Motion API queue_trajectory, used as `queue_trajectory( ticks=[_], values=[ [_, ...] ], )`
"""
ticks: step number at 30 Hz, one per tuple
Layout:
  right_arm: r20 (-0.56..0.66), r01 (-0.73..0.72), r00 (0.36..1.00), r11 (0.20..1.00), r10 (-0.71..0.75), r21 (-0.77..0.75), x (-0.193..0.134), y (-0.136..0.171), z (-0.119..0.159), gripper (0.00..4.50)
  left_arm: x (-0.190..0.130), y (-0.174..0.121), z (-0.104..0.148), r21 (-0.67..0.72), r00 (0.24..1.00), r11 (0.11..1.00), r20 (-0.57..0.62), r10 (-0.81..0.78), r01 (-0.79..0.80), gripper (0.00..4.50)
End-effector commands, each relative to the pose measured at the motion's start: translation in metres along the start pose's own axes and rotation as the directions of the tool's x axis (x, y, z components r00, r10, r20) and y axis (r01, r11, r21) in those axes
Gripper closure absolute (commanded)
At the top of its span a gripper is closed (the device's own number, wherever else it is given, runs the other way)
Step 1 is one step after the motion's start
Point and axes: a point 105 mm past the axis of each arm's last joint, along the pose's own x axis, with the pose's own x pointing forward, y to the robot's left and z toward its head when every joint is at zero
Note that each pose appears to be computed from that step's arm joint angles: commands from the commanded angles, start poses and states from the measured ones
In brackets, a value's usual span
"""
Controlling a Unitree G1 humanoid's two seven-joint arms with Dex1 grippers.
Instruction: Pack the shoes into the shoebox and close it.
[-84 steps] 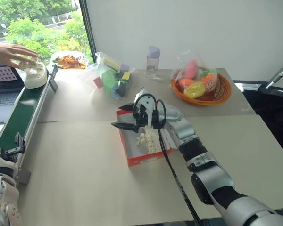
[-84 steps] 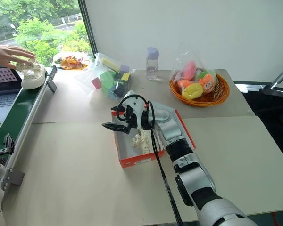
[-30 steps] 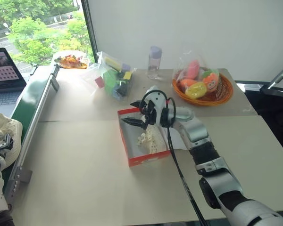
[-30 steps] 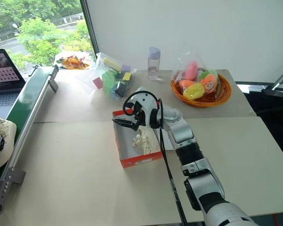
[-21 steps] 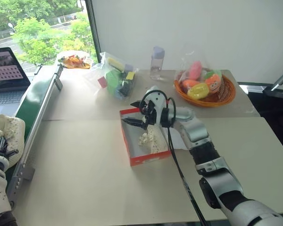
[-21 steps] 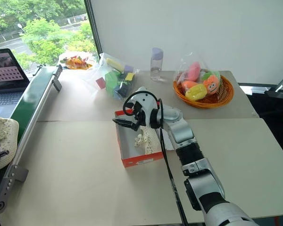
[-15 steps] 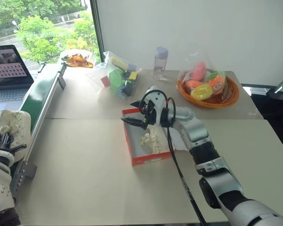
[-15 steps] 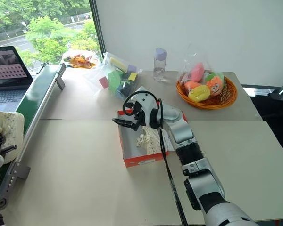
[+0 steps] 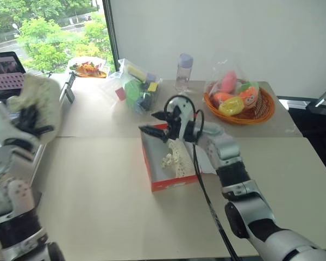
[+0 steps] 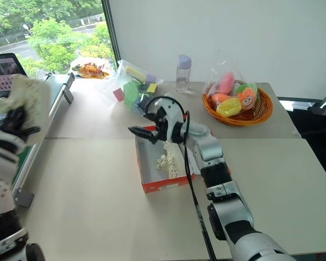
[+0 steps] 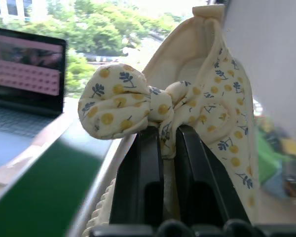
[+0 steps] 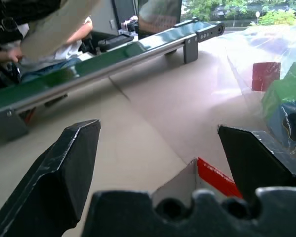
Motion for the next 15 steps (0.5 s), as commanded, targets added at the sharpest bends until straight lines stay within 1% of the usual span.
queue_trajectory(
  ticks=[1,3,5,8,11,15],
  values=[
    [0.157,0.013,0.986,0.977,-0.048,0.215,-0.009,-0.011,0.038,0.0,0.008,-0.054,0.01,-0.043,0.991,0.99,0.046,-0.129,0.131,4.48],
    [0.185,0.0,0.981,0.952,-0.06,0.306,-0.008,-0.012,0.045,0.0,0.011,-0.071,0.009,-0.056,0.984,0.983,0.042,-0.174,0.177,4.48],
    [0.186,0.006,0.979,0.919,-0.086,0.395,-0.008,-0.016,0.048,0.0,0.014,-0.09,0.005,-0.073,0.973,0.971,0.035,-0.228,0.23,4.48],
    [0.149,0.029,0.982,0.866,-0.119,0.499,-0.009,-0.021,0.044,0.0,0.019,-0.113,0.001,-0.08,0.957,0.953,0.027,-0.289,0.291,4.48],
    [0.163,0.017,0.979,0.848,-0.121,0.529,-0.011,-0.021,0.047,0.0,0.023,-0.128,-0.001,-0.113,0.948,0.941,0.029,-0.318,0.319,4.48],
    [0.18,0.008,0.976,0.84,-0.125,0.543,-0.011,-0.02,0.052,0.0,0.02,-0.15,-0.013,-0.117,0.93,0.923,0.004,-0.368,0.366,4.48]
  ],
)
